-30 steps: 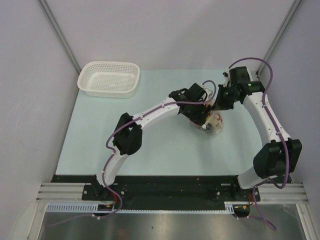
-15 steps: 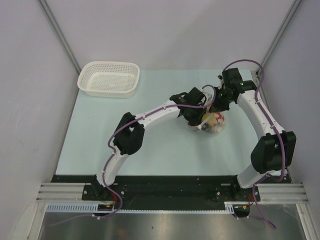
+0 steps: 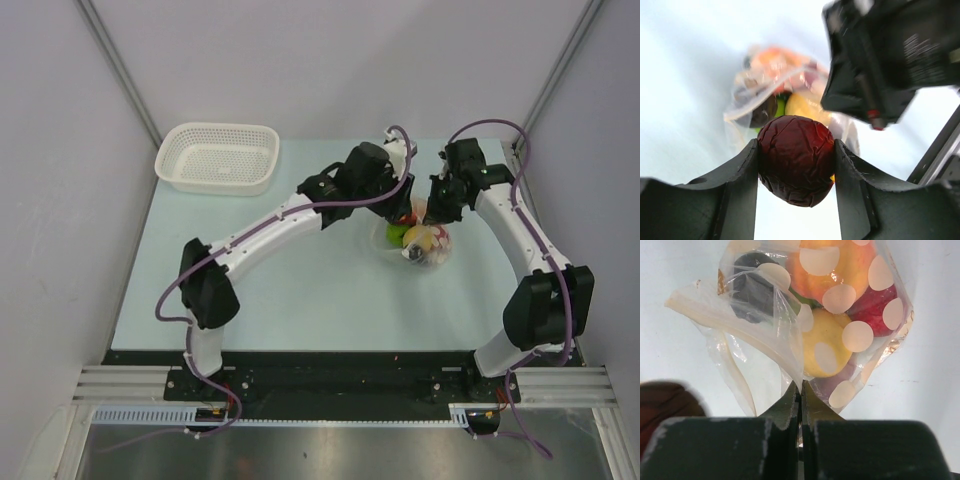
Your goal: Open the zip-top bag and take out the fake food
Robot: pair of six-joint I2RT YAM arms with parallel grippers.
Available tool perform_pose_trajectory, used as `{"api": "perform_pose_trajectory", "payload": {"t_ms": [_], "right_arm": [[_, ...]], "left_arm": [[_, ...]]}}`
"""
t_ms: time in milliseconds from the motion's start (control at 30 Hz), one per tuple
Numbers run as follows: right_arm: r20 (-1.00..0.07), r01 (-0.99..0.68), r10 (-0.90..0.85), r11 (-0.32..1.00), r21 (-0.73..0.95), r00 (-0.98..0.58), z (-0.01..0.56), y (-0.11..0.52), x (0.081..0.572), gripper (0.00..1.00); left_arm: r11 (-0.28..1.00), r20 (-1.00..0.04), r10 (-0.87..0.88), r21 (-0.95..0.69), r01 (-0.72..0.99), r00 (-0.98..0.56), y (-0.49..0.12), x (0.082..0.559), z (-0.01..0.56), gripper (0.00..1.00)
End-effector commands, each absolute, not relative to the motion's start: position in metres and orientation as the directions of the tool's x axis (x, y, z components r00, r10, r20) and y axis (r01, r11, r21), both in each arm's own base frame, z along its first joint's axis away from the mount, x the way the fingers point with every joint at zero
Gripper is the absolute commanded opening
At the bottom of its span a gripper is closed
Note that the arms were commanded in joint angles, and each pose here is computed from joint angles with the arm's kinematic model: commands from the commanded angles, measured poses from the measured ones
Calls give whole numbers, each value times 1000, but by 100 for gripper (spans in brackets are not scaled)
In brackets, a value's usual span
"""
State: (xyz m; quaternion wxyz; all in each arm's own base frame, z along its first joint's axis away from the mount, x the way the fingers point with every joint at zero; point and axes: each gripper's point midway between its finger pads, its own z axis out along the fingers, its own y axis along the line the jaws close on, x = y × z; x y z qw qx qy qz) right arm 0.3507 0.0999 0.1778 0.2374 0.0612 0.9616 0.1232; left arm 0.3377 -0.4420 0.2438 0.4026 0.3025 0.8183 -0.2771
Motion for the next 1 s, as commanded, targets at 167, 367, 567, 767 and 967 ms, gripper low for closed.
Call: {"api": "perform_pose_trajectory", "payload": {"t_ms": [167,367,567,767,967], "right_arm": [[-522,45,175,966,253,-835,199,96,354,0],[-517,49,194,959,280,-834,202,100,352,0],[-505,53,204,954,296,-839,198,103,355,0],[-498,62,219,948,312,-839,198,103,357,0],[-506,65,232,943,325,-831,204,102,361,0]], "left_arm": [[827,-913,-23,-245,506,-406,-353,410,324,0],[896,-893,-218,-343,283,-394,-256,495,323,0],[929,-888,-361,-368,-30,-284,-151,572,307,0],[923,-861,-371,-304,-234,-347,-89,628,244,1],[892,-792,-416,-259,-371,-447,-56,630,167,0]]}}
